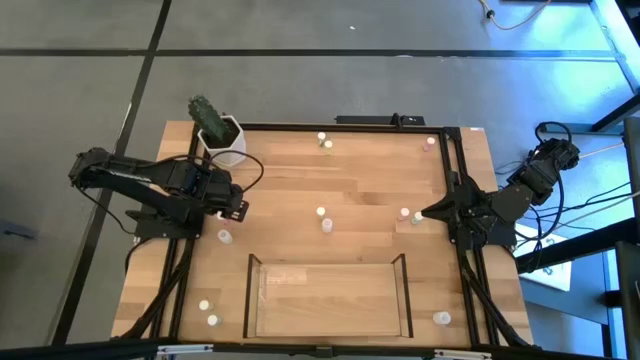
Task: Pick and place medicine bottles onto shelf by color
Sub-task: Put the left white pill bottle on the shelf
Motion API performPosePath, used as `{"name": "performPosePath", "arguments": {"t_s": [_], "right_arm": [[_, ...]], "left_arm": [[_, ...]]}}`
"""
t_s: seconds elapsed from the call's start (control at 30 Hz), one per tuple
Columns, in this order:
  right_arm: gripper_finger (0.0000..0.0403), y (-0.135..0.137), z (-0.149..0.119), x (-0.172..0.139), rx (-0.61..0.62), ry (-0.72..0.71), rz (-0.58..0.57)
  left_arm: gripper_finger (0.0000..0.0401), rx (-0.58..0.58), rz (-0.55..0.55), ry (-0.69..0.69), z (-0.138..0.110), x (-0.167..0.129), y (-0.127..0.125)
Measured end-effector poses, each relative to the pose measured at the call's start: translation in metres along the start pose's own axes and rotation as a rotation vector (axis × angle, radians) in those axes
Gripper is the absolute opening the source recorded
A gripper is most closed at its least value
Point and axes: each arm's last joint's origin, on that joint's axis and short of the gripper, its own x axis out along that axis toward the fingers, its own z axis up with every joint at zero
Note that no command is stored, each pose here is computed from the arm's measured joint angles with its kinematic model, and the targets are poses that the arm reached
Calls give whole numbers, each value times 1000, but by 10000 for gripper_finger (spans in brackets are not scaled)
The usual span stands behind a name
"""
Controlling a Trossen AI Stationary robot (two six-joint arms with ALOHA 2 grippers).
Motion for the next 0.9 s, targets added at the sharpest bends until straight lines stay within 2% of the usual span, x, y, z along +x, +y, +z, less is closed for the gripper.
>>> {"name": "performPosePath", "arguments": {"t_s": [0.7,0.9], "right_arm": [[30,0,0,0,0,0,0],[30,0,0,0,0,0,0]], "left_arm": [[147,-8,-3,20,-1,0,0],[169,1,3,-16,0,0,0]]}}
